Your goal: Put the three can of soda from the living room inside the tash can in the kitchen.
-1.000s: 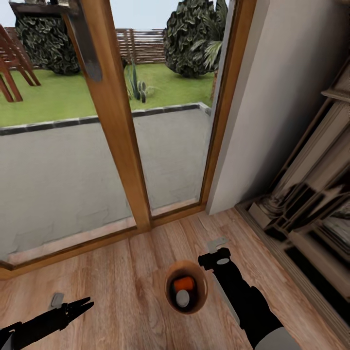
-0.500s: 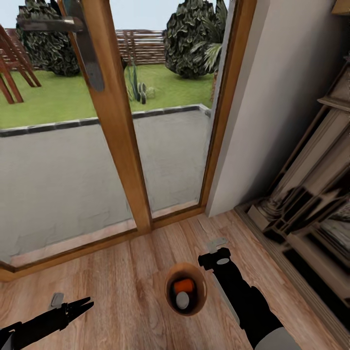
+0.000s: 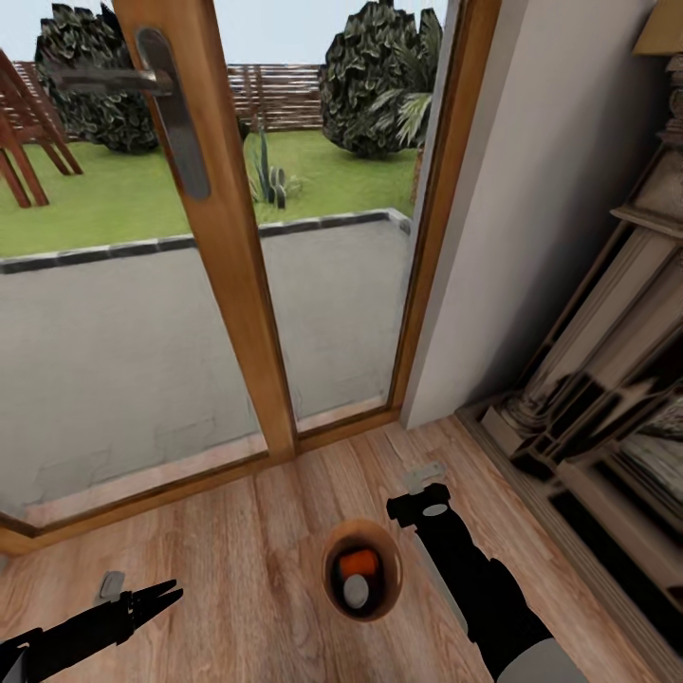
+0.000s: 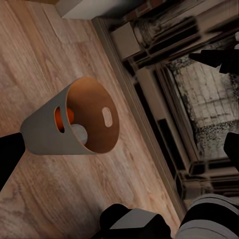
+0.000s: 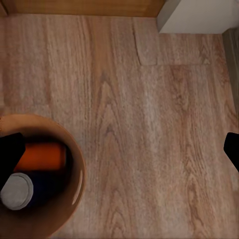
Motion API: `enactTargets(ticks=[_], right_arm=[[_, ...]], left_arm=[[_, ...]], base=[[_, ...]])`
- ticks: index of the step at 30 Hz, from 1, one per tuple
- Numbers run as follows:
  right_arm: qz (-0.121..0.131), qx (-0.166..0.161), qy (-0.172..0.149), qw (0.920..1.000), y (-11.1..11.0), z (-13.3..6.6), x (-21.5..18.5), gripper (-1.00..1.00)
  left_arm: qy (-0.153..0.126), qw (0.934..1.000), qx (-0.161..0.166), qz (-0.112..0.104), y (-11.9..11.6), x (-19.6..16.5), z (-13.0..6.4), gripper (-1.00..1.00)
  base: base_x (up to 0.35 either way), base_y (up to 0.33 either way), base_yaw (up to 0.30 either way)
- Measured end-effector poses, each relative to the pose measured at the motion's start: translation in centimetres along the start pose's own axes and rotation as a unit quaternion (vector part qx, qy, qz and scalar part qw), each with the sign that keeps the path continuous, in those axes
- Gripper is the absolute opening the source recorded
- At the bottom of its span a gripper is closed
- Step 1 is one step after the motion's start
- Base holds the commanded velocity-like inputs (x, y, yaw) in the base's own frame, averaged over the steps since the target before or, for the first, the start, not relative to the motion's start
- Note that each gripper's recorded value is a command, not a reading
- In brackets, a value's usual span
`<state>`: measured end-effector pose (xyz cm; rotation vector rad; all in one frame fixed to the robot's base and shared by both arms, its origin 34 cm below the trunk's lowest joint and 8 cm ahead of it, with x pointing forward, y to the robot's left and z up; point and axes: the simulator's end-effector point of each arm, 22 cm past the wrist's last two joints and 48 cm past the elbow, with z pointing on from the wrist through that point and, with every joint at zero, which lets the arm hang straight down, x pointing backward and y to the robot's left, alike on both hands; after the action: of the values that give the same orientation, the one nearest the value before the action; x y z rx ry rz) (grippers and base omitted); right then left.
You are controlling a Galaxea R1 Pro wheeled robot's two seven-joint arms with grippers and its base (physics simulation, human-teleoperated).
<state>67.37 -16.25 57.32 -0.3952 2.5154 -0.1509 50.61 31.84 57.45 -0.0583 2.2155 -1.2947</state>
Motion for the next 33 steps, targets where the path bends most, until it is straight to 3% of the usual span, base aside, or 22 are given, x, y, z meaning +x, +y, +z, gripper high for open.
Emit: enactTargets(ticks=[33], right_arm=[[0.000,0.002,-0.006,1.0000,-1.4,-5.0,-4.0,1.00]], left_arm=[[-0.003,1.0000,0.002,0.005,-5.0,-3.3,-2.0,1.00]], base=[[0.000,0.000,0.000]])
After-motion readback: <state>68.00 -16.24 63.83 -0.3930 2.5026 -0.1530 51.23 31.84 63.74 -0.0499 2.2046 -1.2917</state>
